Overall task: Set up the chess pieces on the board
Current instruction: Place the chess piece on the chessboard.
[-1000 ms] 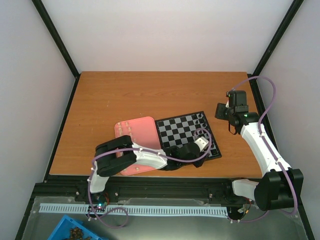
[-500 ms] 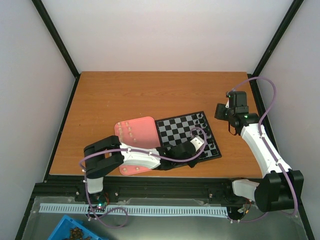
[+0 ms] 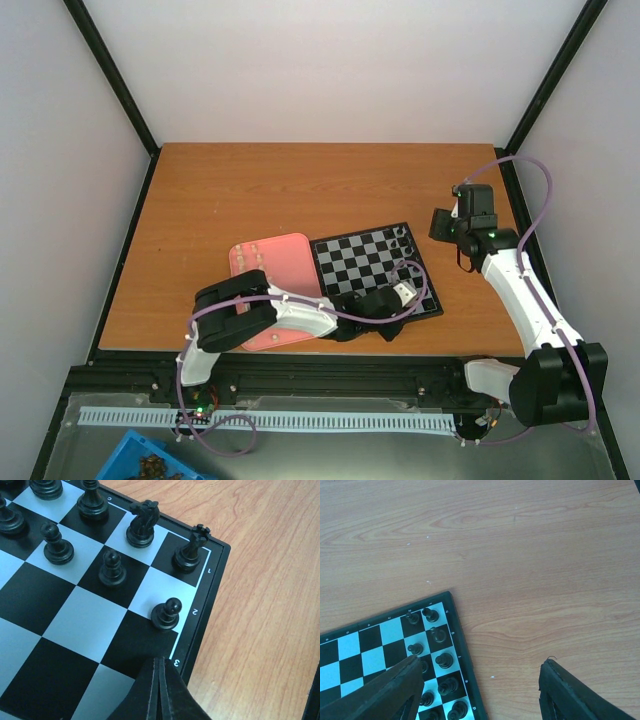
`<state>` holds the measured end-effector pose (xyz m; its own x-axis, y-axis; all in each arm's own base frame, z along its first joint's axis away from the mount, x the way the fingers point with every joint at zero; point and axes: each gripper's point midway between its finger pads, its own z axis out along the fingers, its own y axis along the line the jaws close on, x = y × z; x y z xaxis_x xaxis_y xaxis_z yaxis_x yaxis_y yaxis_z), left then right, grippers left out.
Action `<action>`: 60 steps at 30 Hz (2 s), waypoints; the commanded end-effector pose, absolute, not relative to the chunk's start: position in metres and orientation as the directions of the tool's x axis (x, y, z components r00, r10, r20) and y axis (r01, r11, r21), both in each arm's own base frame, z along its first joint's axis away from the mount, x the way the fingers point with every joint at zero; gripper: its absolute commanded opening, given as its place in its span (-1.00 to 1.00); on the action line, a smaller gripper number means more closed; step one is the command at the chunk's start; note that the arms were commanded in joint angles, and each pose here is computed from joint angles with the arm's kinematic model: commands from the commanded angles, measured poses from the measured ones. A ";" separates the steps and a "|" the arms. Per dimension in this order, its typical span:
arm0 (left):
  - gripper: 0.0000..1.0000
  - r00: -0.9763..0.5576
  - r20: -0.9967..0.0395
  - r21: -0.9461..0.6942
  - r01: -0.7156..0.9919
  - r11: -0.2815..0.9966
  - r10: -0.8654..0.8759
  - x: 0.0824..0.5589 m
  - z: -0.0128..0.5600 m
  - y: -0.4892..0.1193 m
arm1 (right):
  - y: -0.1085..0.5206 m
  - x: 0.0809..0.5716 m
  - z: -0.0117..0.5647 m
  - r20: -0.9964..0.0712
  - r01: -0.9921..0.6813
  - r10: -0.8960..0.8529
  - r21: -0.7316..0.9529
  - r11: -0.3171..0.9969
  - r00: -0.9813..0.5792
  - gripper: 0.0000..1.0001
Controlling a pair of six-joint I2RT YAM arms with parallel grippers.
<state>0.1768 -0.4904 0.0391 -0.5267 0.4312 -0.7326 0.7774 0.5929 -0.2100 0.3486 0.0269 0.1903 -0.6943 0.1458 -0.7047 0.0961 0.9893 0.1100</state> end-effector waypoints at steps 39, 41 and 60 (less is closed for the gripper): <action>-0.99 -0.565 -0.722 -0.271 0.763 0.587 0.400 0.192 0.033 -0.523 | 0.023 0.349 0.193 -0.718 0.104 0.149 0.107 0.989 -0.680 0.30; -0.98 -0.566 -0.721 -0.272 0.762 0.588 0.400 0.193 0.032 -0.524 | 0.023 0.349 0.193 -0.718 0.104 0.151 0.109 0.989 -0.680 0.29; -0.87 -0.538 -0.722 -0.220 0.774 0.594 0.434 0.186 0.056 -0.489 | 0.026 0.351 0.193 -0.712 0.097 0.155 0.122 0.988 -0.685 0.30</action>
